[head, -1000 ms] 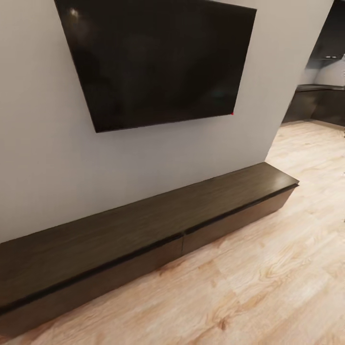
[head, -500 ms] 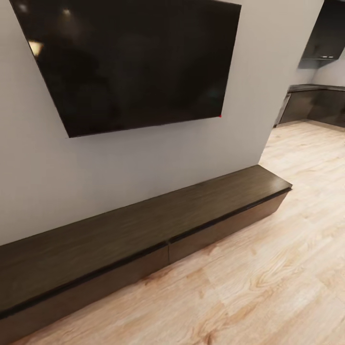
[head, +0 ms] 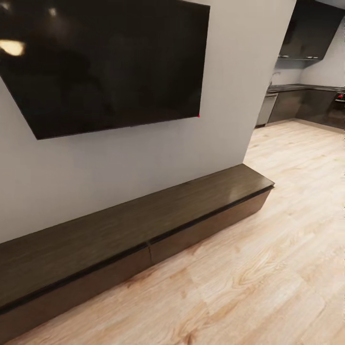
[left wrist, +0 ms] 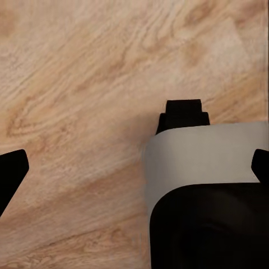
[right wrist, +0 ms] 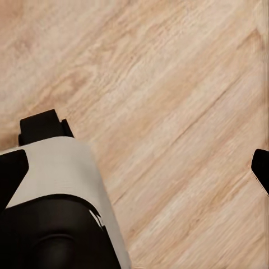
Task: Place each of the two pumpkins and all three candles from the living room inside a cabinet in the living room (use any cabinet), then make sure every cabinet is closed, and position the cauldron so it is next to a table in the living room.
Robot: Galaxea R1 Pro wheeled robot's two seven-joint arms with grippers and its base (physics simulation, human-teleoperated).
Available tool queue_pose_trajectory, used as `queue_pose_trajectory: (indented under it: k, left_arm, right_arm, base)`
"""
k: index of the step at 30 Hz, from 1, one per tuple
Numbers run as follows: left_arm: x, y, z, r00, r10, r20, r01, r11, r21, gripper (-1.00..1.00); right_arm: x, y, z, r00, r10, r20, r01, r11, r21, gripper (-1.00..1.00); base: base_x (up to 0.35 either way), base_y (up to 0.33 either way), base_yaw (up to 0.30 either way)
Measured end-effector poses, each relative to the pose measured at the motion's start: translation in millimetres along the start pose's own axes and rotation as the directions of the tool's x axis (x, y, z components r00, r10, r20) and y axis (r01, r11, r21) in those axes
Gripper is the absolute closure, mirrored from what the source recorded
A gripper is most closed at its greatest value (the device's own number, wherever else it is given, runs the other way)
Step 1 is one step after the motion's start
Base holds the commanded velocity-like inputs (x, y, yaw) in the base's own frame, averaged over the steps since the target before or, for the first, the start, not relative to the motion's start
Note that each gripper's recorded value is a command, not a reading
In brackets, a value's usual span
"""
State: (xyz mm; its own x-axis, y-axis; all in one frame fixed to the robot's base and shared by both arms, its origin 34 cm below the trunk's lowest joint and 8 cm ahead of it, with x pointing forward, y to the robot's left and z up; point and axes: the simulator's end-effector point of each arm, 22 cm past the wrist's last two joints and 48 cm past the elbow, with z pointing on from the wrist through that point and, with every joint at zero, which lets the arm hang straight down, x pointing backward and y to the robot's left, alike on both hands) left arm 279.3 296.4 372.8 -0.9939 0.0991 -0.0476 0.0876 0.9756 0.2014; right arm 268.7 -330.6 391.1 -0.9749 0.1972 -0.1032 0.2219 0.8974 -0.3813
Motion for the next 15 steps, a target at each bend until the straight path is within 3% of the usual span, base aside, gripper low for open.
queue_pose_trajectory:
  k: [7, 15]
  left_arm:
    - [-3, -3, -0.1, 1.0, -0.003, 0.014, 0.003, 1.0, 0.011, -1.0]
    - [-15, -10, -0.9, 0.998, -0.017, 0.064, 0.015, 0.999, 0.041, -1.0]
  right_arm:
    - [-5, 3, -1.1, 1.0, 0.005, 0.013, -0.005, 1.0, -0.007, -1.0]
    - [-9, 16, -5.6, 0.999, 0.015, 0.032, -0.014, 1.0, -0.027, -1.0]
  base:
    - [0.0, -0.156, 0.002]
    - [-0.001, -0.028, 0.207]
